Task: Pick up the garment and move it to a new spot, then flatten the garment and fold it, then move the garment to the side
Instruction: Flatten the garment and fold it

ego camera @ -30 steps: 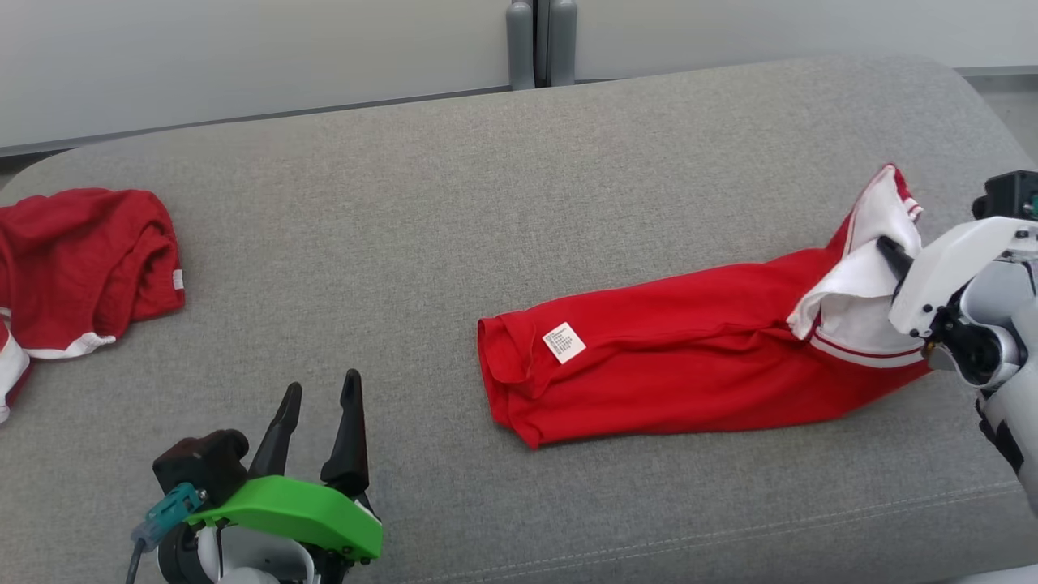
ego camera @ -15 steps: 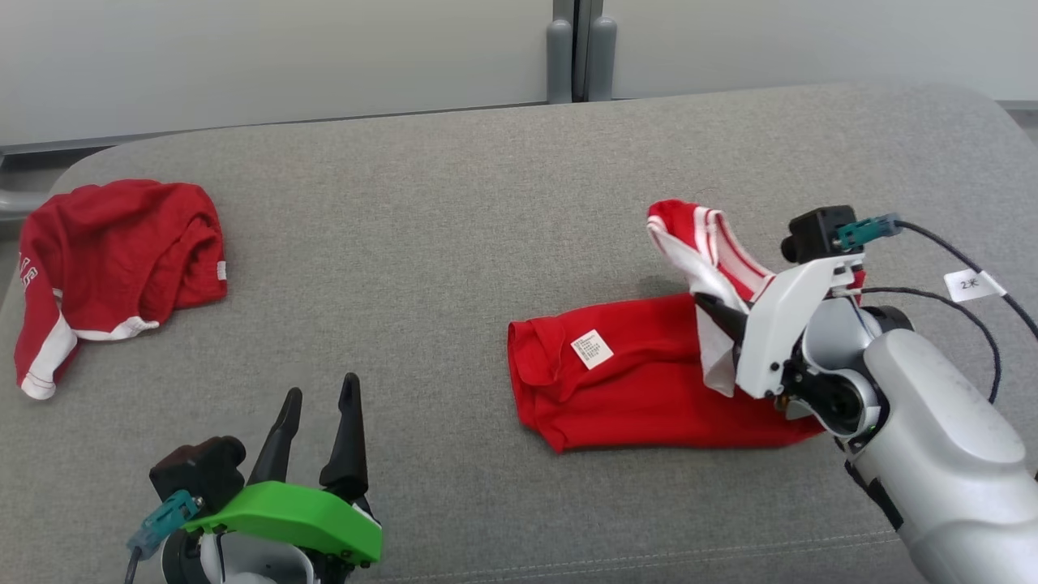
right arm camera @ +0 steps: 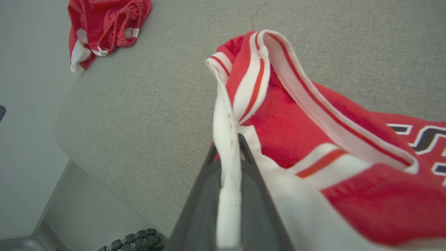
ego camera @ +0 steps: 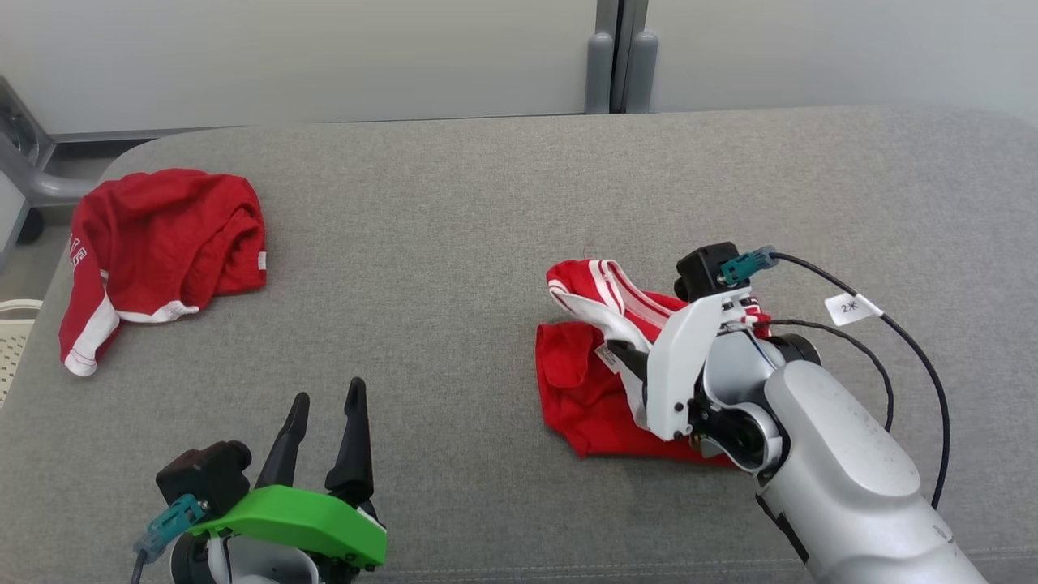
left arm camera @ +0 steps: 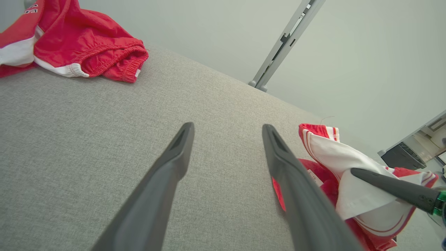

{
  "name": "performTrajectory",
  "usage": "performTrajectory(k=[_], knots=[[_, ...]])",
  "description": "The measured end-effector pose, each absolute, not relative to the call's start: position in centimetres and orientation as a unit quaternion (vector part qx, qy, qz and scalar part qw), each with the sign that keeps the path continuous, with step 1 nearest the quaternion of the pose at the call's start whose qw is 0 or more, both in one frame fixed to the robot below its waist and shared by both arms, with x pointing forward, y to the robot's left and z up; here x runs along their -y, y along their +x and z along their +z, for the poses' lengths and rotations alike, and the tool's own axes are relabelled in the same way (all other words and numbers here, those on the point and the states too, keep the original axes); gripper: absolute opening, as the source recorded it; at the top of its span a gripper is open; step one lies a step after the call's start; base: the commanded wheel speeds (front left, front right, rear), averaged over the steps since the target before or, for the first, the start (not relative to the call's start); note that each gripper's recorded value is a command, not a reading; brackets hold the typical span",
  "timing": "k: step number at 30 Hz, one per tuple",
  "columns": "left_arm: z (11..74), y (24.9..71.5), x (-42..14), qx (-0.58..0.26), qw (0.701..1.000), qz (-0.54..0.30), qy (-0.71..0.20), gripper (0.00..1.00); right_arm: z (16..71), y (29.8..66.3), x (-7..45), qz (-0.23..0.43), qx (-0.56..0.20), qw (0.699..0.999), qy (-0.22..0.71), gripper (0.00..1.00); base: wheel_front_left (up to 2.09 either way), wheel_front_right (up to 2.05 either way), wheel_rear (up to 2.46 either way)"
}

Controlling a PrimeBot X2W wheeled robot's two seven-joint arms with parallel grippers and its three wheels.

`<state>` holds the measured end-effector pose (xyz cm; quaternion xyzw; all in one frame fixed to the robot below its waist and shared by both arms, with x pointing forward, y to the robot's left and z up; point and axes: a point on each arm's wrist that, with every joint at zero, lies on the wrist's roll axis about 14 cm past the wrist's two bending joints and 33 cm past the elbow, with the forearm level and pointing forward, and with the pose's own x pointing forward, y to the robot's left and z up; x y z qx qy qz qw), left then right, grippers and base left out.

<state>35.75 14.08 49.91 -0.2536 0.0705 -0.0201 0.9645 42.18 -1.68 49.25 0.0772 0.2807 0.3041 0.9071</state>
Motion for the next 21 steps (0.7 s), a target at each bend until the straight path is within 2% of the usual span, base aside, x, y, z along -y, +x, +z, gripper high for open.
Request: performTrajectory(k=[17,18,19,20,21], knots=[[49.3,35.7,-14.6,-0.072,0.963,-0.008,-0.26,1.0,45.7,42.4,0.9,0.286,-0.323,0.901,0.034,0.0,0.0,0.0,0.0],[49.4,35.7,-14.6,-0.072,0.963,-0.008,-0.26,1.0,45.7,42.5,0.7,0.289,-0.323,0.901,0.035,0.17,0.0,0.0,0.0],[49.4,35.8,-14.6,-0.07,0.963,-0.009,-0.261,1.0,45.6,42.5,0.6,0.289,-0.324,0.9,0.038,0.42,0.0,0.0,0.0],[49.4,35.8,-14.6,-0.07,0.963,-0.008,-0.26,1.0,45.6,42.5,0.4,0.291,-0.325,0.899,0.041,0.78,0.0,0.0,0.0],[49.4,35.7,-14.7,-0.07,0.963,-0.008,-0.26,1.0,45.6,42.6,0.2,0.293,-0.324,0.898,0.044,0.78,0.0,0.0,0.0]])
